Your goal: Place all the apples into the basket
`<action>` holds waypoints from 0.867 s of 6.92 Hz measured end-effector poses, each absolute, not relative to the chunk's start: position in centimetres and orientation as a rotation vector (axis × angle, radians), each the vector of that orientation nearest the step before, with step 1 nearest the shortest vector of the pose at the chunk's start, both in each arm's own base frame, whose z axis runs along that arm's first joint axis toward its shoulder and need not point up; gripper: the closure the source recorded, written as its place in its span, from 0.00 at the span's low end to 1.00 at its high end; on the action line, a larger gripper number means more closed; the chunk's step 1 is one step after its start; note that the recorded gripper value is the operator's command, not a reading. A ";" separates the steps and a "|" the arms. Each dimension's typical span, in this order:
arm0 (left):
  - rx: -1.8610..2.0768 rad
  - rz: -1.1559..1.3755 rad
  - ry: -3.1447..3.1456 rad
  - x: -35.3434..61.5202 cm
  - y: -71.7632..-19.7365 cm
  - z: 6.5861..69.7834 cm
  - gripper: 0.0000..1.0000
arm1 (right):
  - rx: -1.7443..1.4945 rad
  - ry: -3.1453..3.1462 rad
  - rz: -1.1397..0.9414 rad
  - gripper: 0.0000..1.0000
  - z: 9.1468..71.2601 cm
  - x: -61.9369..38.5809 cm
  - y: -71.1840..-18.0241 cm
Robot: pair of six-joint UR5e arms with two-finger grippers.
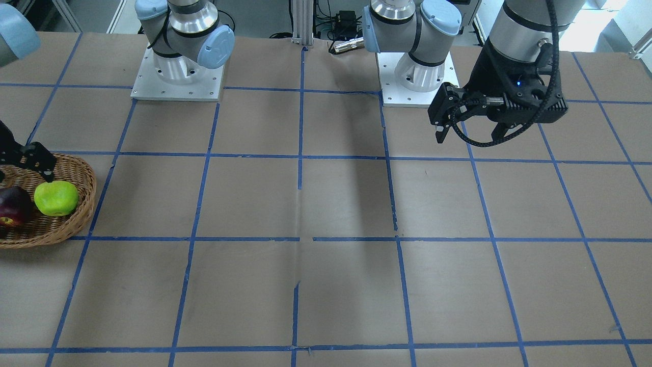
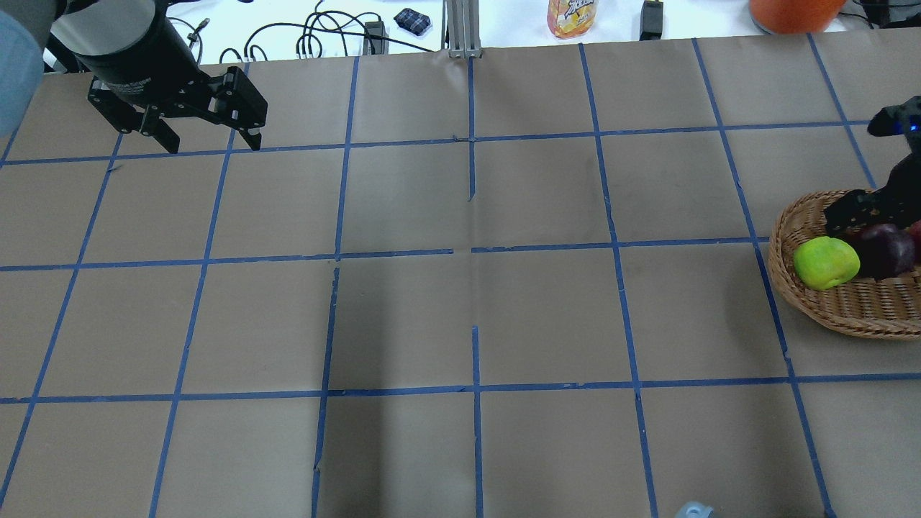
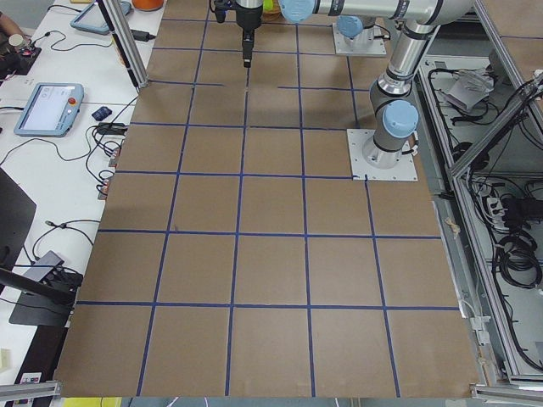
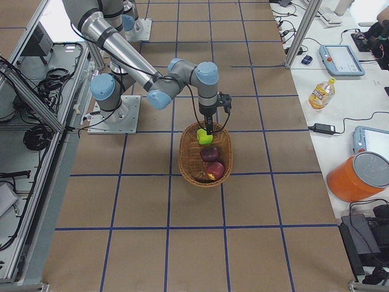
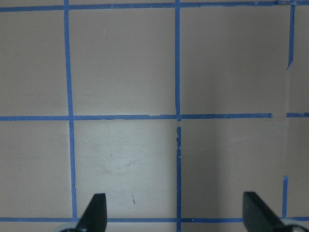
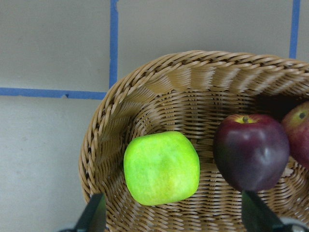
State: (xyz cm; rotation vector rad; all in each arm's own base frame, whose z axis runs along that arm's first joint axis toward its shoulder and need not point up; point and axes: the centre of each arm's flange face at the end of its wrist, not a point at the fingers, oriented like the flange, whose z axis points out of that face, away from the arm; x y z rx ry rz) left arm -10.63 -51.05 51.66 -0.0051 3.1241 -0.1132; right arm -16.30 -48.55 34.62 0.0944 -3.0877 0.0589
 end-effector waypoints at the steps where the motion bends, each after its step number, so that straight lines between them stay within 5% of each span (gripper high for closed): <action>1: -0.013 -0.118 3.121 -10.4 -50.9 51.9 0.00 | 0.087 -3.121 -0.003 0.00 39.4 -16.2 -48.6; 6: -0.039 -0.102 3.049 -9.8 -50.4 50.9 0.00 | -0.115 -3.158 -0.064 0.00 50.5 -4.7 -47.9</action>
